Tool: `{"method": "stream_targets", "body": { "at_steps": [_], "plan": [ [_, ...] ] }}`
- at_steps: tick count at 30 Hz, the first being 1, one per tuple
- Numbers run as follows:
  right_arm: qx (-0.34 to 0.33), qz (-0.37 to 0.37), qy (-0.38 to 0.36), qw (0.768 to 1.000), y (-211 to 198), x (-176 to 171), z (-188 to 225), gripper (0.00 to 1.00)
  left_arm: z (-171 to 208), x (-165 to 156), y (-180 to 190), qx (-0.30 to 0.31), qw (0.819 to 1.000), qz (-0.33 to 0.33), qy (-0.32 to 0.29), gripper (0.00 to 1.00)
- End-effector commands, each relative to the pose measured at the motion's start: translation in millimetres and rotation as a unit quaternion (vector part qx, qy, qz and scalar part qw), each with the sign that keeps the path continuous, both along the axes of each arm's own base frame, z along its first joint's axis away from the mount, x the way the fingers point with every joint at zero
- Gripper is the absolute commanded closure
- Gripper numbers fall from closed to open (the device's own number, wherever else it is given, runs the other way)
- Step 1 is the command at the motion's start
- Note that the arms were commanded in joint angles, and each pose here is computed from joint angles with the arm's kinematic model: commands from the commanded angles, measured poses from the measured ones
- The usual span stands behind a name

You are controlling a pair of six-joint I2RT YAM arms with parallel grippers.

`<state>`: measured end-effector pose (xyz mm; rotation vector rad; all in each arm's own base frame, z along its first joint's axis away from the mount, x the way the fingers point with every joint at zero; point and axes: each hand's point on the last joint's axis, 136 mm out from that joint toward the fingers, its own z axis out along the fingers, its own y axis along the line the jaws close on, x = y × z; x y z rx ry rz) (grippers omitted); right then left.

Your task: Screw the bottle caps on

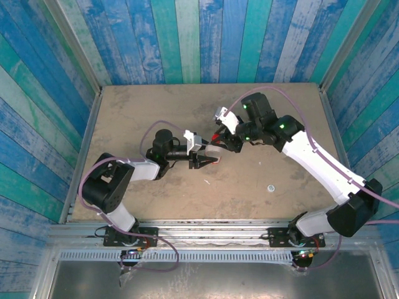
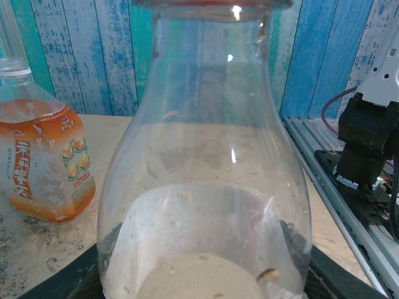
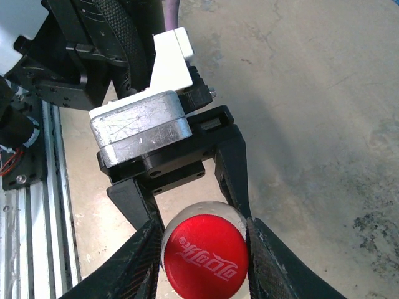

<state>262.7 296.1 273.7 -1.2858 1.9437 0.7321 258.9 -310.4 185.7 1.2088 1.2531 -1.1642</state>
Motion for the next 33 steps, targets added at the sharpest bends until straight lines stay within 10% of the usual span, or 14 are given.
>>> {"method": "stream_targets", "body": {
  "at_steps": [1, 16, 26, 33],
  "plan": [
    [0.001, 0.021, 0.015, 1.000, 2.8, -7.3, -10.3, 0.60, 26.6, -6.9, 1.9, -0.022, 0.999, -0.005, -0.034, 0.42],
    [-0.003, 0.018, 0.012, 1.000, 1.6, -5.9, -10.0, 0.72, 31.6, -7.2, 2.5, -0.026, 0.999, -0.003, -0.029, 0.40],
    [0.025, 0.027, 0.004, 0.999, 6.5, -8.4, 11.5, 0.72, 41.1, -8.1, 5.0, -0.045, 0.998, 0.007, -0.041, 0.12],
    [0.074, 0.033, -0.009, 0.997, 13.0, -11.9, 35.7, 0.72, 55.5, -12.9, 7.8, -0.080, 0.996, 0.005, -0.042, 0.11]
  ]
}}
